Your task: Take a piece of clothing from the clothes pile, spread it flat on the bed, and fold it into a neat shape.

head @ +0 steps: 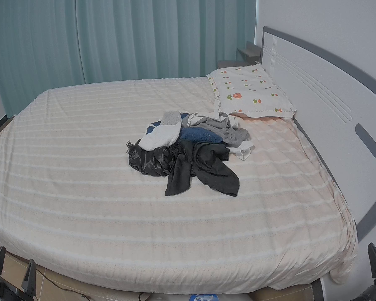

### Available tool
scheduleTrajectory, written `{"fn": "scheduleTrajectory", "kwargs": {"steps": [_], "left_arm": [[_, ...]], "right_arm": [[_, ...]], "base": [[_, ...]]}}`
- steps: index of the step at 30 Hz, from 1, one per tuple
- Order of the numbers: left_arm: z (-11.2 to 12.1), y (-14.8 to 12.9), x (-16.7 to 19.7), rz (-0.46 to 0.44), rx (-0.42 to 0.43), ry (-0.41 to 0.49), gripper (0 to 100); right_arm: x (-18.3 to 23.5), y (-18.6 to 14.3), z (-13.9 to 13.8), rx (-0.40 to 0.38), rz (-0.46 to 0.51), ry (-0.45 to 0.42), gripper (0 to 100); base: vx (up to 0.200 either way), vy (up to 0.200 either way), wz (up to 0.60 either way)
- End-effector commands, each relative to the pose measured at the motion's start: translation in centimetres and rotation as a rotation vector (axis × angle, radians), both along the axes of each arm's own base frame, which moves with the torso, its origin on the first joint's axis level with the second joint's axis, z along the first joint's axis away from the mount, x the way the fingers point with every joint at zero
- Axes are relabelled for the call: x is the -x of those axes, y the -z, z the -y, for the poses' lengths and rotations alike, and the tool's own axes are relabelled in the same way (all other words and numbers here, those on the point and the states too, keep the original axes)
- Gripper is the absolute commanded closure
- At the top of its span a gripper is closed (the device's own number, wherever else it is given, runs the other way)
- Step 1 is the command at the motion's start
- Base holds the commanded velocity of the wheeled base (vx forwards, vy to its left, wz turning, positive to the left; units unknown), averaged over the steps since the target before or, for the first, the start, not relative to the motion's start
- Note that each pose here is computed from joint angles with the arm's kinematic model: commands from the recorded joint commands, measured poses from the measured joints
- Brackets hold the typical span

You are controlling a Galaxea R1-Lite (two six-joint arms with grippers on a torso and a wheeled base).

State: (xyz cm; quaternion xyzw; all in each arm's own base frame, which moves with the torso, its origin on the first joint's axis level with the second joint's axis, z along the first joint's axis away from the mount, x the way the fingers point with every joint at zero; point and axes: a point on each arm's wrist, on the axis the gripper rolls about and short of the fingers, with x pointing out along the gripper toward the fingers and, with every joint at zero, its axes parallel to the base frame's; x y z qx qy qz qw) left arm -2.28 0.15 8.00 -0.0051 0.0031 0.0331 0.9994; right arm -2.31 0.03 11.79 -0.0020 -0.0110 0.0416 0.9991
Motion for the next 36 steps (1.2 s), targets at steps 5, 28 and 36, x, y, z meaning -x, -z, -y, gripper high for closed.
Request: {"fn": "scheduleTrajectory", "kwargs": {"steps": [5,28,36], "left_arm": [[0.0,0.5,0.0,-0.002,0.003,-0.001,0],[0.0,0.5,0.0,-0.002,0.003,-0.001,0],[0.0,0.5,0.0,-0.004,0.003,-0.001,0]], "right_arm": [[-10.5,-3.4,-1.4,-0.056,-0.460,-0.205,0],[-36.2,5.7,-12.4,-0.224,-0.653,-0.128,0],[-41.2,9.1,-14.5,-0.239,-0.636,-0.100,0]], "base": [[0.000,0.000,0.00],[0.000,0.000,0.00],[0.000,0.000,0.00]]}}
